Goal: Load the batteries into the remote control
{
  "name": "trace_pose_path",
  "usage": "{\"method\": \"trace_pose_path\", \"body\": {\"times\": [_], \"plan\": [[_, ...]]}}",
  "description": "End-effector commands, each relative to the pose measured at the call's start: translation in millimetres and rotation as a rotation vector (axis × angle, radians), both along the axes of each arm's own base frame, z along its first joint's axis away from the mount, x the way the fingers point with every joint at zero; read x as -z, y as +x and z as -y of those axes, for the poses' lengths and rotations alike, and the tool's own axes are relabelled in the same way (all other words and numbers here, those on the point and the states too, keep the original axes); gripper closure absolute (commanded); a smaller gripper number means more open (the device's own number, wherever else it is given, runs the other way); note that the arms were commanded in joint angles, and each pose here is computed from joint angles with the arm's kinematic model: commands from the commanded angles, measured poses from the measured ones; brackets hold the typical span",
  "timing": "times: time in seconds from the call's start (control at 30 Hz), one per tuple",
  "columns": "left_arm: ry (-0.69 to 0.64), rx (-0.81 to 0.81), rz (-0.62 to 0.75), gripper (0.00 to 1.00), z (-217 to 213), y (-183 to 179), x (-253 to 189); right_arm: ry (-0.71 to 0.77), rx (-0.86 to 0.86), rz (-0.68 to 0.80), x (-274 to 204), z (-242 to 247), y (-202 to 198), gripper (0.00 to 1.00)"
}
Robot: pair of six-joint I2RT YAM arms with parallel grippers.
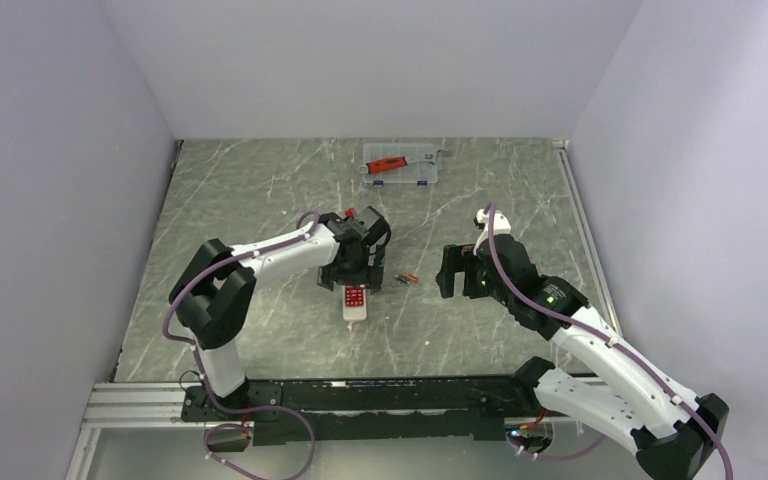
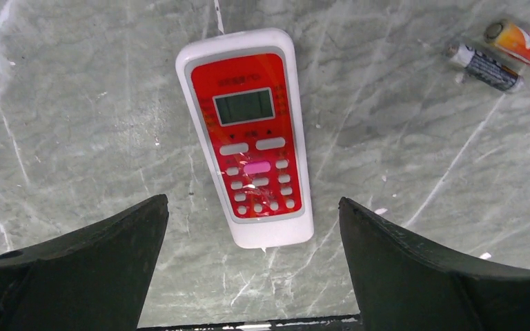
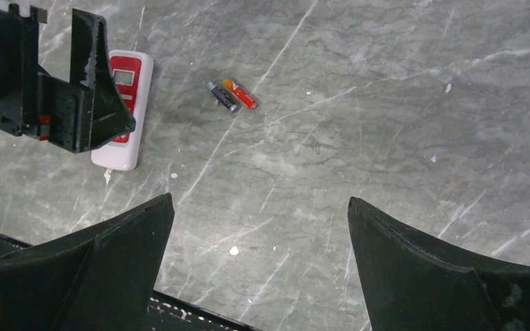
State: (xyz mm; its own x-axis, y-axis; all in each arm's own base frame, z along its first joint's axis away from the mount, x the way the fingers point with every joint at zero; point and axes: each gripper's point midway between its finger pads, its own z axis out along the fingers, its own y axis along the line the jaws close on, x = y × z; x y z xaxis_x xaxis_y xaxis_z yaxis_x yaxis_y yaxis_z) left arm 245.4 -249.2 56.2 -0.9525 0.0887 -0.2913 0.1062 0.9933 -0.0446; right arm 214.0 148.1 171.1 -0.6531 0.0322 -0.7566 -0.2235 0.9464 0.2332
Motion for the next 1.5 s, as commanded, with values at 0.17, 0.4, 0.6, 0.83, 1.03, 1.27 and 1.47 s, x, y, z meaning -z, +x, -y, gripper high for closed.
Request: {"method": "trace_pose_path", "body": {"times": [0.17, 0.4, 0.6, 0.83, 1.03, 1.27, 1.47], "plan": [[0.043, -0.058, 0.022, 0.01, 5, 17, 3, 0.044, -0.011, 0.026, -13, -5, 0, 0.01], [0.023, -0.072, -0.013, 0.06, 6, 19, 20, 0.052, -0.012, 0.023, -12, -6, -2, 0.01], [0.000, -0.076, -0.033, 0.16, 6, 17, 26, 0.055, -0.016, 0.016, -10, -7, -2, 0.01], [-0.006, -0.084, -0.047, 0.24, 2, 14, 31, 0.061, -0.016, 0.008, -9, -8, -3, 0.01], [-0.018, -0.084, -0.060, 0.31, 2, 12, 35, 0.063, -0.017, 0.005, -8, -9, -3, 0.01], [-0.035, -0.073, -0.077, 0.52, 3, 8, 39, 0.061, -0.012, -0.002, -7, -8, -4, 0.01], [-0.068, -0.068, -0.060, 0.89, 7, 9, 30, 0.065, -0.012, -0.006, -7, -8, -5, 0.01]]}}
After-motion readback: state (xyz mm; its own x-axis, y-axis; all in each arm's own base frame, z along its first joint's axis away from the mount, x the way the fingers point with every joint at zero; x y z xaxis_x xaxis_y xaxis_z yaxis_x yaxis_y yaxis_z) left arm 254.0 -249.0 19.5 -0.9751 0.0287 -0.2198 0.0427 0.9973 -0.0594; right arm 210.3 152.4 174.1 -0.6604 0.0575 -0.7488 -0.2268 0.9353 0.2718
